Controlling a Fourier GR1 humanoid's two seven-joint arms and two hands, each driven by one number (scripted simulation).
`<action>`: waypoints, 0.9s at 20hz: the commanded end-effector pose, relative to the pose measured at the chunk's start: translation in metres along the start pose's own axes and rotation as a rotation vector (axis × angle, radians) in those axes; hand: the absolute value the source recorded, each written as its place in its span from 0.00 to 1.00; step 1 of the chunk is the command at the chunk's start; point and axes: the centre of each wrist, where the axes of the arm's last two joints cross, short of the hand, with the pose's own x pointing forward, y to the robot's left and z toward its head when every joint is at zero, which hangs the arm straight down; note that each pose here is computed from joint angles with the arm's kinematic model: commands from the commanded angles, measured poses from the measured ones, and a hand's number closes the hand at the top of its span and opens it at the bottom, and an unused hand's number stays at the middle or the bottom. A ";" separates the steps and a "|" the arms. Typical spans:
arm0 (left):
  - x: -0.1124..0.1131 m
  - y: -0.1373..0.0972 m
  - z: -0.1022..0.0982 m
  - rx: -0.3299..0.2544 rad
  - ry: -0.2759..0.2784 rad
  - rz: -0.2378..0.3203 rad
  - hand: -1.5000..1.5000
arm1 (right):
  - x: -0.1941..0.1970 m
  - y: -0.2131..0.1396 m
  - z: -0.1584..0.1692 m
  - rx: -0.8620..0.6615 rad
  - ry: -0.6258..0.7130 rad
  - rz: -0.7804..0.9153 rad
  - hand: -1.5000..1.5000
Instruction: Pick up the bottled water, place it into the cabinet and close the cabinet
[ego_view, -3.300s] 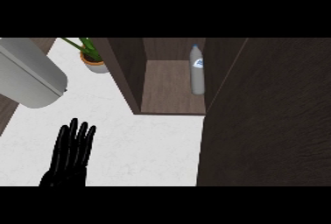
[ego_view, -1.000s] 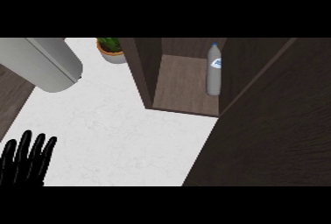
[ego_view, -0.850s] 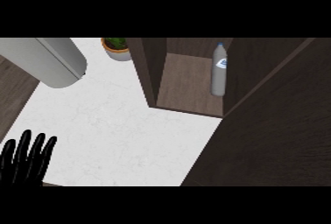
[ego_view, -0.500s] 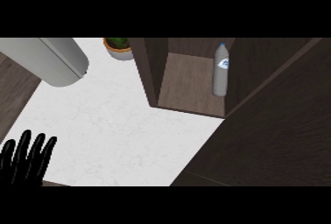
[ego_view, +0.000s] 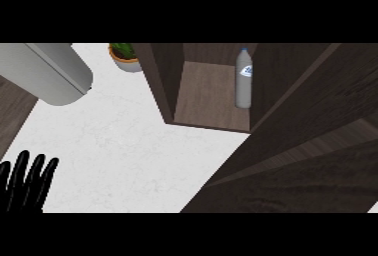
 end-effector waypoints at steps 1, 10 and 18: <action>-0.001 0.001 0.003 0.008 0.008 0.013 0.00 | -0.010 -0.023 -0.024 -0.267 -0.034 -0.077 1.00; 0.004 0.003 -0.004 -0.027 0.007 0.021 0.00 | -0.002 -0.081 -0.101 -0.469 -0.019 -0.118 1.00; 0.000 0.010 0.002 -0.022 0.007 0.038 0.00 | 0.024 -0.128 -0.189 -0.515 0.001 -0.151 1.00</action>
